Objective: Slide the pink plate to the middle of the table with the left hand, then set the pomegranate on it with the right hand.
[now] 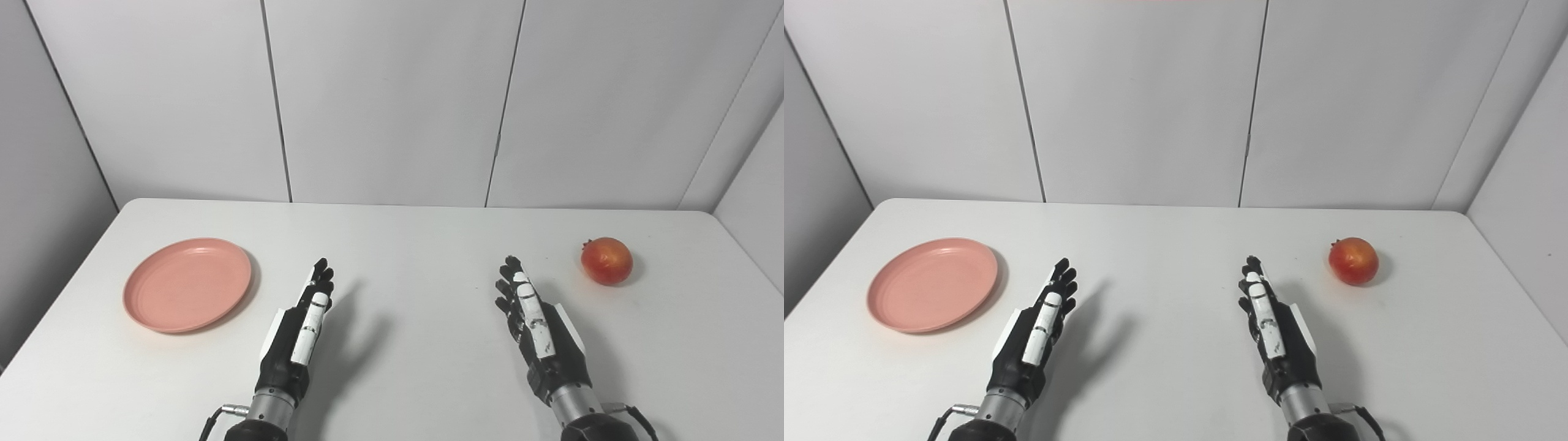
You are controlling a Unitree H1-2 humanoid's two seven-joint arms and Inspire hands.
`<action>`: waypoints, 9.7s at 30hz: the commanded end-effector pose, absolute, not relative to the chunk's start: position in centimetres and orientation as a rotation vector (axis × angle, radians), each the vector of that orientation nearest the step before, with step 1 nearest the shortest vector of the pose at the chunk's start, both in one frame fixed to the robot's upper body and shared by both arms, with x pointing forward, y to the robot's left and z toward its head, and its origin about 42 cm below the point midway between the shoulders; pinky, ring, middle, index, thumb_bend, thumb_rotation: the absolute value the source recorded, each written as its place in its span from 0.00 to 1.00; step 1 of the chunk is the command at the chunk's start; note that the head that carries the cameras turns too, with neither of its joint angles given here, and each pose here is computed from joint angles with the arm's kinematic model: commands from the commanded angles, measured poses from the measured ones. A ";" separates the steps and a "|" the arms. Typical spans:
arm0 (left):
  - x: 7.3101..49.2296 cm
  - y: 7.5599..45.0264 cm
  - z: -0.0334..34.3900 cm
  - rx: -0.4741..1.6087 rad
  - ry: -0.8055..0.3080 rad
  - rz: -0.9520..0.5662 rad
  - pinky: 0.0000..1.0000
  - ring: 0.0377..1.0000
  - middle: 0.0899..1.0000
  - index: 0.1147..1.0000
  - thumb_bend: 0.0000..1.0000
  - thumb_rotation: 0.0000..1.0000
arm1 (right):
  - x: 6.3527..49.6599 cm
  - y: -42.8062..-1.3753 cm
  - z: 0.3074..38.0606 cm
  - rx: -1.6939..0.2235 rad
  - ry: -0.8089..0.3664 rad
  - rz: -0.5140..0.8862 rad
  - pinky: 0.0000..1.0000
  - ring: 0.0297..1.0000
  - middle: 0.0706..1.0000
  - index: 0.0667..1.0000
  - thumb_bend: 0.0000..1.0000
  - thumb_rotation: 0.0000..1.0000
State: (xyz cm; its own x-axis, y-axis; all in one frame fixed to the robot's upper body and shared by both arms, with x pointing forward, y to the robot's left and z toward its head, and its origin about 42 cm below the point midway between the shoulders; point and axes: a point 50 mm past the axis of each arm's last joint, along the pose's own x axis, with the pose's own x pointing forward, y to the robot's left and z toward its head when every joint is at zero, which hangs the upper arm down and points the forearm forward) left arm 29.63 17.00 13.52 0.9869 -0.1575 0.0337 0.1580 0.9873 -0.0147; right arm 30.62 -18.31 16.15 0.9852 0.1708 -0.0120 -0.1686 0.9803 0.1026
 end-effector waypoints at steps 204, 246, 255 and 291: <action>36.6 42.2 25.4 -0.066 -0.306 0.408 1.00 0.99 0.98 0.96 0.38 1.00 | 30.8 -21.2 16.8 0.176 -0.061 0.201 1.00 1.00 1.00 1.00 0.09 1.00; 37.4 43.7 19.0 -0.229 -0.112 0.397 1.00 0.99 0.98 0.98 0.34 1.00 | 31.0 -21.3 16.7 0.184 -0.062 0.216 1.00 1.00 1.00 1.00 0.10 1.00; 37.3 44.0 17.8 -0.246 -0.078 0.398 1.00 0.98 0.98 0.97 0.35 1.00 | 31.0 -21.4 16.6 0.171 -0.060 0.214 1.00 1.00 1.00 1.00 0.10 1.00; 37.5 41.0 12.7 -0.300 -0.007 0.275 0.98 0.97 0.96 0.96 0.37 1.00 | 31.1 -21.1 16.5 0.169 -0.067 0.214 1.00 1.00 1.00 1.00 0.11 1.00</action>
State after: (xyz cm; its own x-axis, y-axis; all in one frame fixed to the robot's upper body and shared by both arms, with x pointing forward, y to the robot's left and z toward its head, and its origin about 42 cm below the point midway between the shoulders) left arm 36.81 42.18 12.45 0.9555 0.2941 -0.0204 -0.2880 0.9162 -0.2788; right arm 30.27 -21.41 14.72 0.9800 0.1991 -0.0060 -0.1952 0.9661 0.1687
